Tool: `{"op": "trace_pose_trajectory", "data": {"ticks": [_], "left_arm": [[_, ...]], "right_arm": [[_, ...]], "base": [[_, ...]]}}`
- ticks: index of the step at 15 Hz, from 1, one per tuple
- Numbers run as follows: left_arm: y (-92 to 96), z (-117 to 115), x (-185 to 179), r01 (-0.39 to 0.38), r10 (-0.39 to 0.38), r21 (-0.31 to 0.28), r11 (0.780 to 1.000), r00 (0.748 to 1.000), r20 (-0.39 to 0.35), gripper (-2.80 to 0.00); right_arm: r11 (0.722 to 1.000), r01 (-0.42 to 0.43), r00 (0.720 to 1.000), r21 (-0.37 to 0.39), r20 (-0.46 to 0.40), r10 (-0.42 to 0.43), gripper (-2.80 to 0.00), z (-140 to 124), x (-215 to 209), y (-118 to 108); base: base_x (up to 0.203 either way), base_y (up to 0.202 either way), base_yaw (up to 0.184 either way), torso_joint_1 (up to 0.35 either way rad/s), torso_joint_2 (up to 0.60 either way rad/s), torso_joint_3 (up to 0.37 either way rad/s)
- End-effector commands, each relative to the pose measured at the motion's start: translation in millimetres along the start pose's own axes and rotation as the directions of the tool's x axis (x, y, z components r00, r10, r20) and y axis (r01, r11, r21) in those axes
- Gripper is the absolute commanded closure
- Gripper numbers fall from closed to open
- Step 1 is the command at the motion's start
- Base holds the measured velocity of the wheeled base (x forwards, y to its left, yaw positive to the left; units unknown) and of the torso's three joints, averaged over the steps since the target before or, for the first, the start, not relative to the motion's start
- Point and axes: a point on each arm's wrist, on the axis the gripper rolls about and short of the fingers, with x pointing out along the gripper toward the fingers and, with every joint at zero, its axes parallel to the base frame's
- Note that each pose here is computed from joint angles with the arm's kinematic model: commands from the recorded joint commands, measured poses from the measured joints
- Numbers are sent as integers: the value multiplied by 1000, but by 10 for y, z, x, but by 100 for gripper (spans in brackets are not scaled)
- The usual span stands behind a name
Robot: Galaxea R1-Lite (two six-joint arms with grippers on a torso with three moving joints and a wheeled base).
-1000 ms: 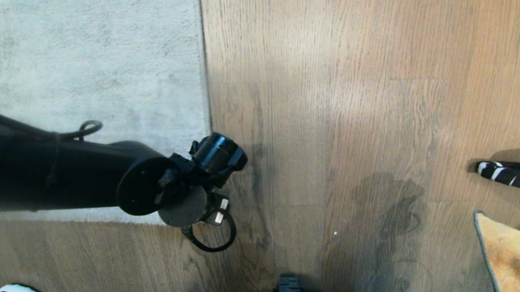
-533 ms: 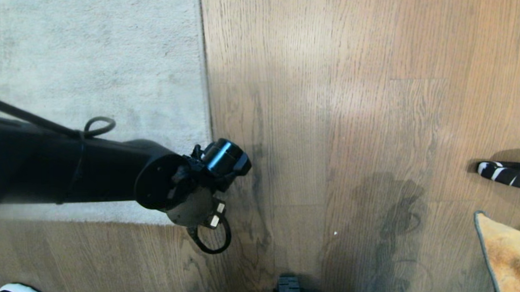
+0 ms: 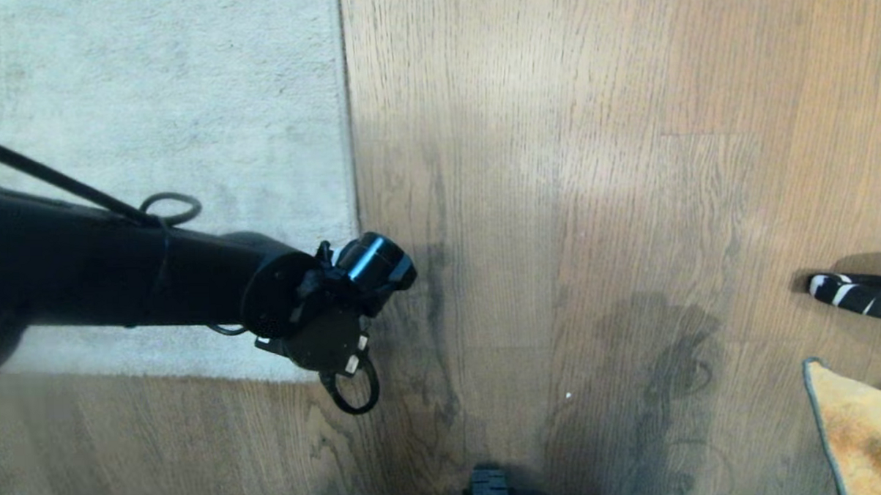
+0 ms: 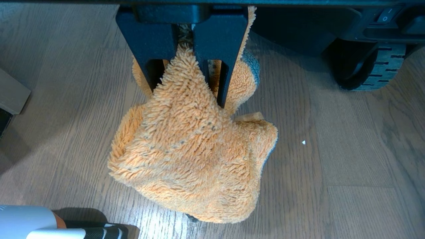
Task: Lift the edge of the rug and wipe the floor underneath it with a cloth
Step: Lift up the carpet
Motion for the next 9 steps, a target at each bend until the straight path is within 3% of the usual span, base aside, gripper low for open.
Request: {"op": "trace_pose_trajectory", "data": {"ticks": [1, 9], "left_arm": [[-28, 17, 64, -14, 14, 2, 1000, 1000, -11, -280], [-106, 75, 192, -33, 33, 1, 999, 999, -21, -280]], "right_arm": [[1000, 0, 1000, 0, -1, 0, 0, 0, 1, 0], [1000, 0, 1000, 0, -1, 0, 0, 0, 1, 0]], "base": [[0, 0, 0, 0, 0, 0], [0, 0, 0, 0, 0, 0]]}}
